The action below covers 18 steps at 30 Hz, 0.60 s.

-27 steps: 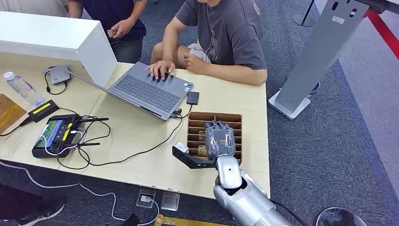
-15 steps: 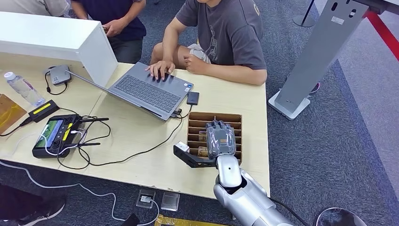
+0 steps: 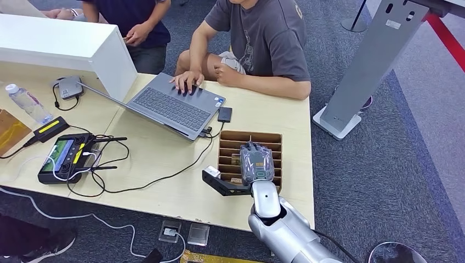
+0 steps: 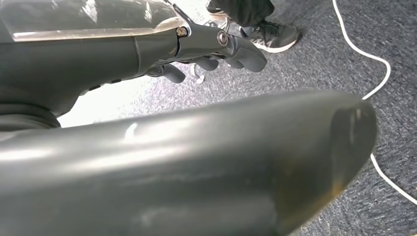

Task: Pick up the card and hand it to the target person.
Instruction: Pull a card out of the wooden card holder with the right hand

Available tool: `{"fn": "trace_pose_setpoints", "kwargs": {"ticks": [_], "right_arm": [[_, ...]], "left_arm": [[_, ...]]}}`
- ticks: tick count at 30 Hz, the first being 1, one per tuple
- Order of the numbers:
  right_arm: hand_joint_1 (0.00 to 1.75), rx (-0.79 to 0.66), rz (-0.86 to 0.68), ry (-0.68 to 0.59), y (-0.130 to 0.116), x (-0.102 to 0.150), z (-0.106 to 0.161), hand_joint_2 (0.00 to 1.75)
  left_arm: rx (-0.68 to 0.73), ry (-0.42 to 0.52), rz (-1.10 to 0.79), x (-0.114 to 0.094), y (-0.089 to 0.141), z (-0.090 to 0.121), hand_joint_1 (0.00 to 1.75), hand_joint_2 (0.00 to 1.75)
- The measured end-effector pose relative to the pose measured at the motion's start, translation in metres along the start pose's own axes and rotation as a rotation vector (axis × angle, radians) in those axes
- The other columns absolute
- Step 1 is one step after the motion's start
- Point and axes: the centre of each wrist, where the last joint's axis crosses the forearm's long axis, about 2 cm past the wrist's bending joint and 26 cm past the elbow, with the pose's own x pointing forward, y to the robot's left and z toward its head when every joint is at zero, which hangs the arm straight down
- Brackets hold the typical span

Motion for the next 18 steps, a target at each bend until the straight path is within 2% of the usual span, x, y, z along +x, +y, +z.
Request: {"fn": "trace_pose_setpoints", "kwargs": {"ticks": [10,18], "right_arm": [[1.4,-0.009,-0.021,0.004,0.0004,-0.0006,-0.0007,1.75],[1.41,-0.007,-0.05,0.005,0.0003,-0.0011,-0.0008,1.75]], "left_arm": [[0.0,-0.004,0.0,0.0,0.0,0.0,0.0,0.0],[-0.001,-0.008,-0.001,0.0001,0.0,0.0,0.0,0.0]]}}
